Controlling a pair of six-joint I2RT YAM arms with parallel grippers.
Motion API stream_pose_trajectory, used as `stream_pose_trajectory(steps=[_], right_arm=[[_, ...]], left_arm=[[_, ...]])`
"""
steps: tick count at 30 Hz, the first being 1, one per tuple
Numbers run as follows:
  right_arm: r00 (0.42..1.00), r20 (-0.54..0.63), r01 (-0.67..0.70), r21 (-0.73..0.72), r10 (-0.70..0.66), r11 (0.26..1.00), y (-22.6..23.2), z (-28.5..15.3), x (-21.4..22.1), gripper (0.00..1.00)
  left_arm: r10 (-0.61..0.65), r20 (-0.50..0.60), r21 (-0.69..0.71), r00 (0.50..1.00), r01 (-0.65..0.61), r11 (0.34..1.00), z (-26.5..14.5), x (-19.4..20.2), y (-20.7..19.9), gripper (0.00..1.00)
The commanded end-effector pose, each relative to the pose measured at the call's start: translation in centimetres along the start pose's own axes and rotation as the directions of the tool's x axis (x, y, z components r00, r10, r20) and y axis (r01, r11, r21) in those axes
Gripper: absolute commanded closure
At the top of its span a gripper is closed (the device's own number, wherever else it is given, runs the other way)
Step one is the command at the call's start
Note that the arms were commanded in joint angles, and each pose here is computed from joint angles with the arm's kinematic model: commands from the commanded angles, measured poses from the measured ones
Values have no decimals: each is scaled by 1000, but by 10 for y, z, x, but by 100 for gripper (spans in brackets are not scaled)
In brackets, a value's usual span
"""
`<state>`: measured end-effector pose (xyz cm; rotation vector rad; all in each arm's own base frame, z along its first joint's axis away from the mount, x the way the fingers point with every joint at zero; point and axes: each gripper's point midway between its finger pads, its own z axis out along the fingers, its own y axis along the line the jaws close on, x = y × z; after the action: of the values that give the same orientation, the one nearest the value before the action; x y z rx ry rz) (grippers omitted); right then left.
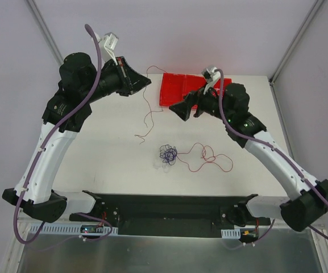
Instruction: Untangle the cables
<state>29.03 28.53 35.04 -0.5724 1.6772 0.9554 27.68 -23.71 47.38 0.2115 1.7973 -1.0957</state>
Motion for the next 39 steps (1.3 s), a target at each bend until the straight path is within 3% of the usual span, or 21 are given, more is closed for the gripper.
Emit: stream_pose_trajectory(steps=[1, 4, 11, 16, 20, 23, 30, 39], right_arm=[[993, 74, -65, -285, 89, 956, 34, 21, -42, 4], [984, 107, -89, -380, 139, 921, 49, 26, -55, 3], [972, 128, -133, -402, 199, 906, 67, 21, -56, 1], [962, 159, -170, -289, 223, 942, 50, 17, -47, 5], [980, 100, -175, 15, 173, 984, 3, 17, -21, 5], [989, 90, -132, 133, 121, 982, -18, 9, -12, 5], [993, 118, 22, 24, -25, 999, 16, -18, -25, 6], [987, 151, -39, -99, 54, 994, 42, -2, -49, 4]], left_arm=[[-7, 6, 51, 1000, 7, 999, -7, -3, -11, 100], [-9, 10, 45, 1000, 8, 999, -7, -4, -10, 100], [-19, 9, 26, 1000, 18, 999, -3, -2, -4, 100], [-16, 18, 14, 1000, 15, 1000, -3, -3, -2, 100], [-11, 21, 23, 1000, 10, 1000, -5, -5, -5, 100], [-6, 21, 31, 1000, 5, 1000, -6, -6, -7, 100], [-3, 20, 30, 1000, 3, 1000, -5, -6, -7, 100], [-10, 16, 31, 1000, 10, 999, -1, -5, -5, 100]])
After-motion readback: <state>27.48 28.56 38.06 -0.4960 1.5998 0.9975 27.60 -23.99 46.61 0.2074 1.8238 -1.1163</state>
